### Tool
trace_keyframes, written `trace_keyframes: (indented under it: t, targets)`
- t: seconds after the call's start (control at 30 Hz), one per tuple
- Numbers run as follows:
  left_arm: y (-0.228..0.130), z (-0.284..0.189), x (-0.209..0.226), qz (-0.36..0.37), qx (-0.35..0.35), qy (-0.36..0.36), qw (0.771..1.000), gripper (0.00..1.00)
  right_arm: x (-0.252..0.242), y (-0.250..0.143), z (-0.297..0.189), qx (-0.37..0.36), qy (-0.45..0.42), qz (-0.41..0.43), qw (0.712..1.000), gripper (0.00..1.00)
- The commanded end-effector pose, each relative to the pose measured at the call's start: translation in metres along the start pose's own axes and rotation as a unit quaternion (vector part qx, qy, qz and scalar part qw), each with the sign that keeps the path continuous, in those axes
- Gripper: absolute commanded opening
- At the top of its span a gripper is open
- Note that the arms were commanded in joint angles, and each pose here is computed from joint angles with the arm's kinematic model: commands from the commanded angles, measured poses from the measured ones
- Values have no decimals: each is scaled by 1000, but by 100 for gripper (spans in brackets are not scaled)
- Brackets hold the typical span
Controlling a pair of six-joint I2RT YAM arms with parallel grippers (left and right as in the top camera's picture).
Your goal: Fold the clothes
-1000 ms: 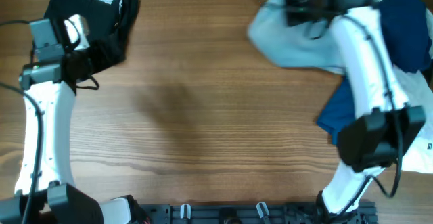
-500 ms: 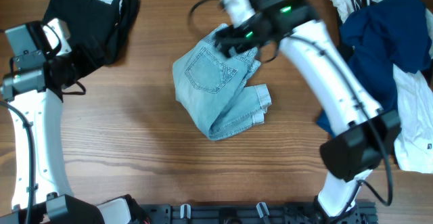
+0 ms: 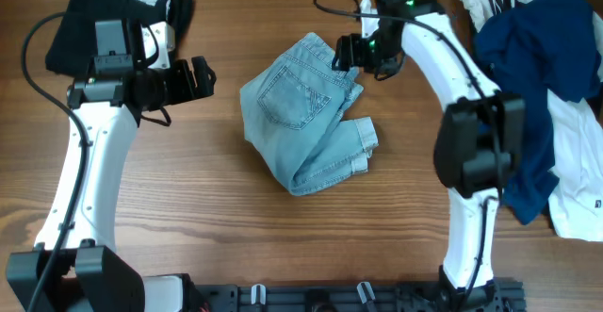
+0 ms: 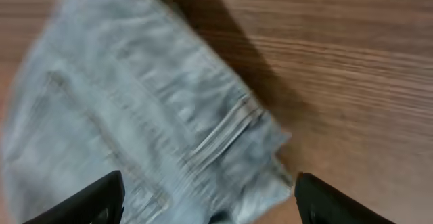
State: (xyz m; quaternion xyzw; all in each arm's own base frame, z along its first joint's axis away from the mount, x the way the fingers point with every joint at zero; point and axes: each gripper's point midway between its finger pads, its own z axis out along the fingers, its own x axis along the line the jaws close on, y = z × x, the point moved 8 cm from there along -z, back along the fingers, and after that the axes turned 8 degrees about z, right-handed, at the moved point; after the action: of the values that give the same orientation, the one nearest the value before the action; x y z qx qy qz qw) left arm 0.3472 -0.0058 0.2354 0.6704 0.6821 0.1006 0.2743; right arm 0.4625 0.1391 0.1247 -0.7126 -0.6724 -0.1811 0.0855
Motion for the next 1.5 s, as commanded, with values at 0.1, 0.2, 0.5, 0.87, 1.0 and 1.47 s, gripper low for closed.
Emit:
trace_keyframes:
  t: [0.1, 0.2, 0.5, 0.87, 1.0, 1.47]
  targets:
    - [5, -2, 4, 9, -6, 26, 1000, 100, -15, -3, 46, 27, -16, 47, 998, 75]
    - [5, -2, 5, 9, -6, 26, 1000, 100, -9, 1, 50, 23, 16, 40, 999, 48]
    - [5, -2, 4, 9, -7, 26, 1000, 100, 26, 30, -29, -80, 75, -25, 994, 4]
    - [10, -9, 19, -8, -25, 35, 999, 100, 19, 14, -273, -338, 89, -82, 933, 4]
    - [23, -27, 15, -1, -58, 36, 998, 100, 23, 0, -303, -370, 85, -109, 919, 4]
    - [37, -100, 18, -5, -159, 59, 986, 100, 58, -93, -410, -463, 77, -159, 868, 4]
